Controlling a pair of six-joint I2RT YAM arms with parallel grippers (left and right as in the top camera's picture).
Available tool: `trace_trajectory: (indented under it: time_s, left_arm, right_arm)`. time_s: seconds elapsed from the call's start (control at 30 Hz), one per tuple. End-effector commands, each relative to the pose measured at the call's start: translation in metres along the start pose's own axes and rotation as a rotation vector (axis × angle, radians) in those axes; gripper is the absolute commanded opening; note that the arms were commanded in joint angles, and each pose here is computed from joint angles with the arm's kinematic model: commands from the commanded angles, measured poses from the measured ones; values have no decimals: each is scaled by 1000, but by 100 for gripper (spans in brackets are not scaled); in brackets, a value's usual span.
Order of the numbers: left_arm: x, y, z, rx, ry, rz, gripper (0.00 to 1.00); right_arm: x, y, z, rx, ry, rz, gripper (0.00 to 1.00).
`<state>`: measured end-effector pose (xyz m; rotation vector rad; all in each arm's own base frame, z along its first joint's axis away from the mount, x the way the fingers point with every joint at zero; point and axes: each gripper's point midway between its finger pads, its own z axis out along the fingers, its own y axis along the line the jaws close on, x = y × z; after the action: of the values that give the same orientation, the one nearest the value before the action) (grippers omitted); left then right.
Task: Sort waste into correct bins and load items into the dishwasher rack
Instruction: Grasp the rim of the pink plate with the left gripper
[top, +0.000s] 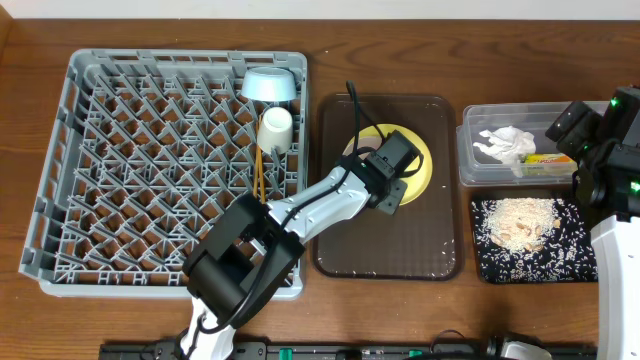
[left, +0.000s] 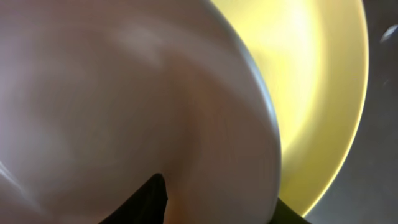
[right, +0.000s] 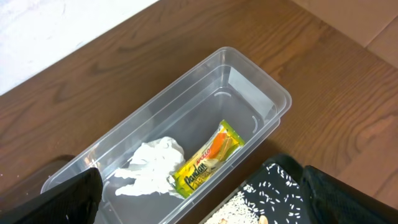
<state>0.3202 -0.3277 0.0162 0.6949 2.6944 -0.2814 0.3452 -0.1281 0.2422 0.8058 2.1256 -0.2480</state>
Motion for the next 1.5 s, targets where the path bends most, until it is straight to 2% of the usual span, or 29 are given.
trace_trajectory:
  time_s: [0.0,0.2,0.33,0.73,0.77,0.83,1.27,1.47]
  left_arm:
    - [-8,0,-28,-1,-33,18,41]
    - [-32,-6,-71,31,-145,16,42]
    - [-45,-10,-81,48,-203,15,42]
    - [-43,-10,-52,42,-180,15,42]
    - [-42,-9,-48,40,-175,15,40]
    - [-40,-9,-38,39,-165,14,27]
    - [-26,-11,-7,27,-111,13,27]
    - [-26,-10,-7,24,-110,12,19]
  right_arm:
    - [-4,-2,-3,2,-12,3,99]
    - [-4,-2,-3,2,-12,3,99]
    - [-4,-2,-3,2,-12,3,99]
    - [-4,-2,-3,2,-12,3,99]
    - [-4,-2,-3,2,-12,3,99]
    - [-4,-2,-3,2,-12,3,99]
    - [-4,-2,-3,2,-12,3,99]
    - [-4,-2,-3,2,-12,3,99]
